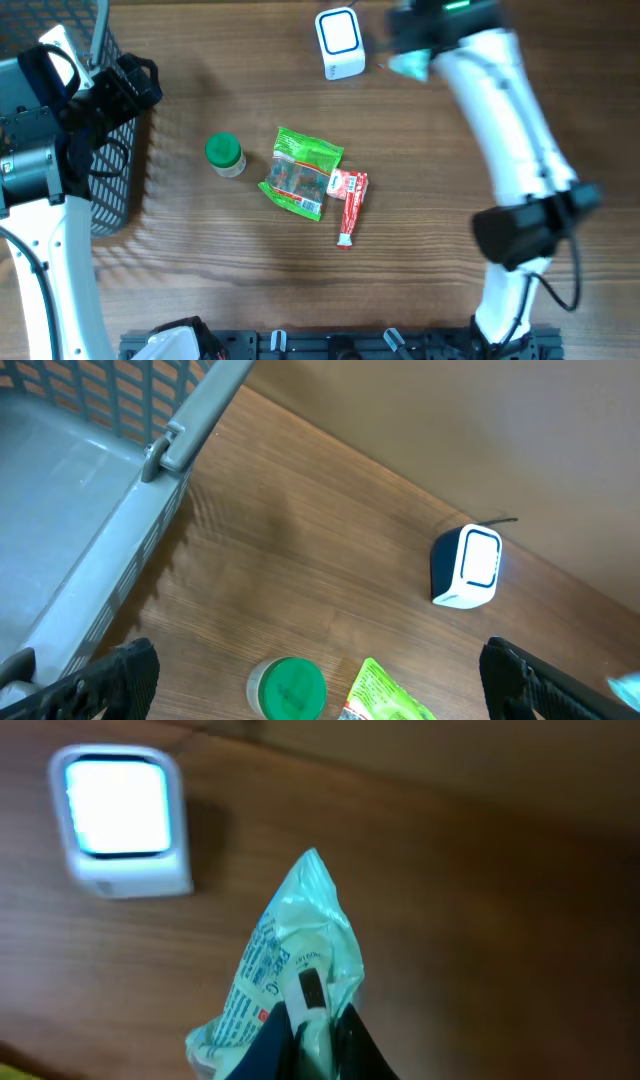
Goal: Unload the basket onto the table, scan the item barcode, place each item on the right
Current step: 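Drop the light blue packet on the right side of the table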
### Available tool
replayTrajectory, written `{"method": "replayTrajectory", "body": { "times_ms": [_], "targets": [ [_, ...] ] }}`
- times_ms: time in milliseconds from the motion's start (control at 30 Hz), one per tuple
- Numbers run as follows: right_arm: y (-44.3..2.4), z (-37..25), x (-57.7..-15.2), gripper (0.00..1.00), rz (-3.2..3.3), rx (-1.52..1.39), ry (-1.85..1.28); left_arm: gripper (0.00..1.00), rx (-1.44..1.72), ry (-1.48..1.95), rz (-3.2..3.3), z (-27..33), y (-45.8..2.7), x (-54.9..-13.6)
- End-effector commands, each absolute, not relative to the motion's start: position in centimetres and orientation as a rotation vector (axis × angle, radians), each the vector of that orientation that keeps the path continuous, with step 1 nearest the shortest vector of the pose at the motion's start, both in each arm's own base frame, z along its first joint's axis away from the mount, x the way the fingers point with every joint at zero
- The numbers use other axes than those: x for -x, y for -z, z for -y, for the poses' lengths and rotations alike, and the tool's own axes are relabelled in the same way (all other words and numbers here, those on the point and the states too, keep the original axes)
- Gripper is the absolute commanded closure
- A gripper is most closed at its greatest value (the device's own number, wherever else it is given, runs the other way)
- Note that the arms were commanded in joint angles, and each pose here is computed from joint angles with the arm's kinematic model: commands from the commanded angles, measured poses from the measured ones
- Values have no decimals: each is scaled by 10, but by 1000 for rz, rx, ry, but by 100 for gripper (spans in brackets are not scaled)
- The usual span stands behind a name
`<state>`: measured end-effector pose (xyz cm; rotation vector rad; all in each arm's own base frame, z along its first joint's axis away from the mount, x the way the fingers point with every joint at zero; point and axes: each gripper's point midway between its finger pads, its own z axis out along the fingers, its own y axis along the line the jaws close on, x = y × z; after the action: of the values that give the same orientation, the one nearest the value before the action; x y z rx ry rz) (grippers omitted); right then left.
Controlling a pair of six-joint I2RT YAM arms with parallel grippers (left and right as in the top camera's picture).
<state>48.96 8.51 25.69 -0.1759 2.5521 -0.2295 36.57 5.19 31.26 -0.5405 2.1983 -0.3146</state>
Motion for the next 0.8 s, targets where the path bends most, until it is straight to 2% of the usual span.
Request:
{"method": "replayTrajectory", "body": {
  "times_ms": [0, 133, 333, 367, 433, 500, 600, 767],
  "targets": [
    [-212, -45, -467, 96, -2799, -100, -178, 0, 541, 318, -2189, -53, -316, -367],
    [-160, 27, -443, 96, -2940, -354, -169, 0, 541, 318, -2189, -53, -316, -367],
    [-70, 80, -418, 96, -3002, -570, -169, 0, 541, 318, -2189, -53, -316, -367],
    [-59, 82, -418, 88, -2993, -575, -160, 0, 541, 318, -2189, -53, -316, -367],
    [-52, 93, -417, 46, -2988, -578, -72, 0, 541, 318, -2189, -53, -316, -367],
    [-60, 99, -420, 31, -2972, -560, -19, 0, 541, 318, -2189, -53, -316, -367],
    [-93, 100, -426, 26, -2932, -546, -16, 0, 541, 318, -2189, -53, -316, -367],
    [-150, 75, -408, 25, -2924, -457, -66, 0, 541, 318, -2189, -53, -316, -367]
  ]
}}
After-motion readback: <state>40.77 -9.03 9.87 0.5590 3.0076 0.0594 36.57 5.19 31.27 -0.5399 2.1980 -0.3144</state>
